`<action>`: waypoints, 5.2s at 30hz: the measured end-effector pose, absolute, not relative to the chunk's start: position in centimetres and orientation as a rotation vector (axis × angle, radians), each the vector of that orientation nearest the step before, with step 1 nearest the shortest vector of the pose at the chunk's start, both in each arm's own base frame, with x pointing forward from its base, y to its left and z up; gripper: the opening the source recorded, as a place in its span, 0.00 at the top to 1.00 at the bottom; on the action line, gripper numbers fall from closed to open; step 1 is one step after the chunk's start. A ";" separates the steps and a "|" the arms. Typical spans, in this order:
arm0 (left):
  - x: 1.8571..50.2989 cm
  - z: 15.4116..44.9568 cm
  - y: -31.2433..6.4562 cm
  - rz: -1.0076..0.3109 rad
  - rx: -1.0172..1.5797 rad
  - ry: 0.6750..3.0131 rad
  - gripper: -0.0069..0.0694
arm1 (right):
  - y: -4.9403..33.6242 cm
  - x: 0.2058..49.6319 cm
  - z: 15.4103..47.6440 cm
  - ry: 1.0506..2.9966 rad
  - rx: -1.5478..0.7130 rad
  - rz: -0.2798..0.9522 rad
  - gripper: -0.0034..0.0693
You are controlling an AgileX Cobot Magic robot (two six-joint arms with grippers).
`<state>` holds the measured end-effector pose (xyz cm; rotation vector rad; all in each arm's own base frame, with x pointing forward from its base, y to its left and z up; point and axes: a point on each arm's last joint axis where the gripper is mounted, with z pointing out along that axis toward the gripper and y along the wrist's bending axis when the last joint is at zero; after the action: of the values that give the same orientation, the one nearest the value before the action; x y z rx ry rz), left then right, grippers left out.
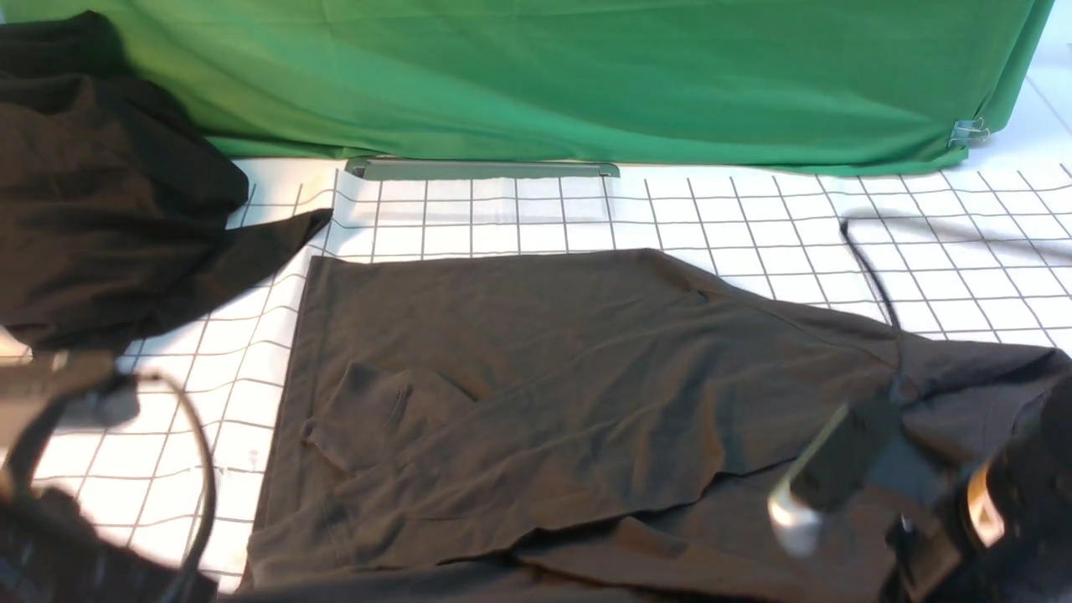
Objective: Fold a long-sleeved shirt over a white checkered tablecloth.
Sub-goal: 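Fold the black garment in half by bringing its near edge over to the far edge, then pull the folded dark garment lengthwise by its ends to straighten it flat on the table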
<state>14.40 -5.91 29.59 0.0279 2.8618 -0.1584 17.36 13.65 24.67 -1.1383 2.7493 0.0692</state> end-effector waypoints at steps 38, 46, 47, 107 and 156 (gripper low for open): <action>48.8 20.9 -0.9 -0.229 -0.372 2.789 0.89 | 16.8 48.5 18.7 2.534 -0.798 0.002 0.89; 49.4 20.9 -0.9 -0.222 -0.321 2.725 0.70 | 16.8 49.4 19.1 2.460 -0.689 -0.021 0.65; 49.6 21.0 -0.9 -0.221 -0.320 2.712 0.66 | 16.7 49.4 19.1 2.460 -0.672 -0.030 0.61; 36.5 16.6 -10.7 -0.204 0.391 3.046 0.92 | -3.6 44.2 20.6 2.924 -0.157 0.114 0.96; 36.5 16.6 -10.7 -0.205 0.386 3.050 0.92 | -4.0 45.8 20.6 2.801 -0.269 0.023 0.94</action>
<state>36.47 -10.74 16.59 0.3858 3.0504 -0.2052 45.79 -3.96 20.61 -0.2691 2.8009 0.0233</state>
